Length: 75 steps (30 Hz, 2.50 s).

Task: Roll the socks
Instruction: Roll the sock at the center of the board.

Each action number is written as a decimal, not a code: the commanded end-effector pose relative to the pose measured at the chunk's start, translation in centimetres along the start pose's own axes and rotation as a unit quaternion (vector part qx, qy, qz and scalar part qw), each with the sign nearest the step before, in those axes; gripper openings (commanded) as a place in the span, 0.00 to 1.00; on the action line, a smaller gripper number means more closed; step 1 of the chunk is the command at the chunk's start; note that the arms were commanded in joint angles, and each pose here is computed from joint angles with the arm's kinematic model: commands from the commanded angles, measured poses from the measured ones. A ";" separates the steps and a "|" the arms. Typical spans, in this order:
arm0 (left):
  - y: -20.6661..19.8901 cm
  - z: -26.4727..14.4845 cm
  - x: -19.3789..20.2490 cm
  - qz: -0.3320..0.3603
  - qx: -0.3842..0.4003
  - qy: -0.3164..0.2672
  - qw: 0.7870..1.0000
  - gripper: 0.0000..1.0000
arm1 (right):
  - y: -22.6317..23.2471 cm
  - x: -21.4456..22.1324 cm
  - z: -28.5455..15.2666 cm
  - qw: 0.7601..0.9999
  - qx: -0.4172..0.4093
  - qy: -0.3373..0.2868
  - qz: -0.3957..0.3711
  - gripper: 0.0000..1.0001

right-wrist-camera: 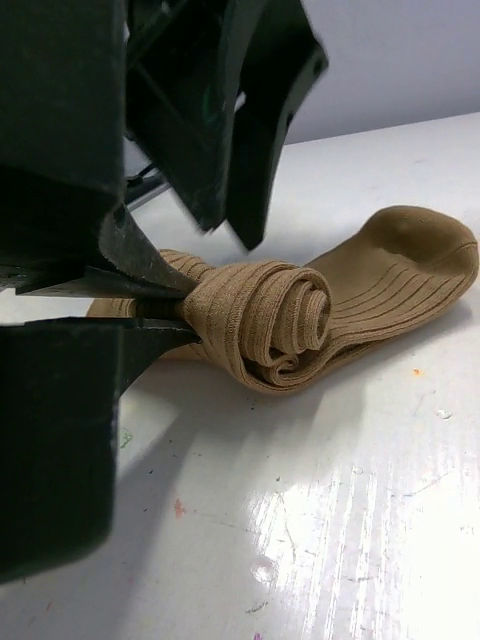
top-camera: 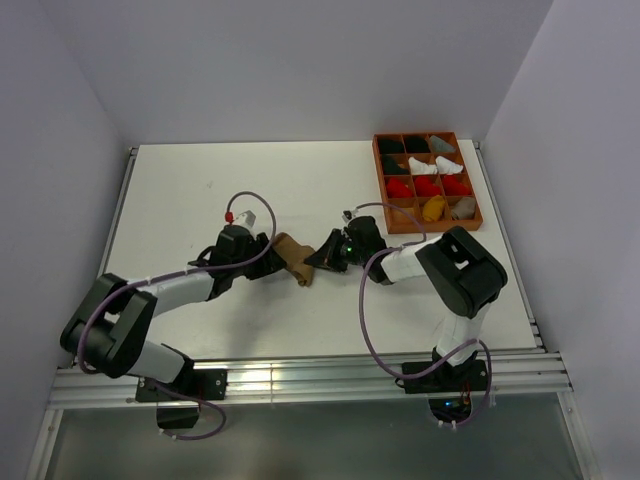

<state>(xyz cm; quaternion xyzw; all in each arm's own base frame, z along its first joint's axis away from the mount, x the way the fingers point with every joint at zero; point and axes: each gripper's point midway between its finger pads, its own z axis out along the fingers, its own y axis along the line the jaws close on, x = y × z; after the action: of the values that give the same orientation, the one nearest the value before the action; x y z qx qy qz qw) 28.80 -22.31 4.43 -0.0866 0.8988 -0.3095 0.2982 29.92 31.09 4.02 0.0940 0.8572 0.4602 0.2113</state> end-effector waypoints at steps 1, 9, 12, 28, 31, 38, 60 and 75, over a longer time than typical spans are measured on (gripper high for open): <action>1.0 -1.1 -3.6 0.052 -0.046 -0.086 0.994 0.50 | 0.8 -0.7 -0.5 1.000 0.006 0.002 -0.024 0.00; 0.6 2.0 -5.7 0.083 -0.057 -0.105 0.989 0.43 | 0.2 0.2 0.1 1.000 0.003 0.021 -0.005 0.00; 0.8 3.5 -5.5 0.087 -0.063 -0.102 0.989 0.39 | 0.0 0.3 0.2 1.000 0.006 0.025 -0.003 0.00; 9.4 3.6 -0.7 -0.035 -0.235 -0.077 0.968 0.30 | -0.1 -0.8 -2.8 1.000 -0.008 -0.010 0.027 0.00; 9.5 3.6 -0.5 -0.044 -0.235 -0.075 0.968 0.29 | -0.2 -0.8 -3.7 0.999 -0.024 -0.021 0.039 0.00; 7.7 3.4 -1.4 -0.042 -0.201 -0.085 0.975 0.30 | -2.0 -0.6 -4.0 0.999 -0.021 -0.015 0.047 0.00; 6.6 1.4 0.0 -0.074 -0.154 -0.109 0.979 0.30 | -6.5 -1.1 -5.2 0.985 0.164 -0.007 0.052 0.00; -8.4 -0.7 -0.6 0.223 0.011 -0.202 0.954 0.58 | -7.0 -0.4 -4.4 0.964 0.253 0.042 0.067 0.00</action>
<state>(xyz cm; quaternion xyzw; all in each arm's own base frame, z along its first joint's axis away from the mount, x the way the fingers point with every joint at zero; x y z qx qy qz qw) 27.25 -26.13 7.27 0.0038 0.8475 -0.2196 0.4833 30.24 25.14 3.11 0.1756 0.9245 0.3043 0.1478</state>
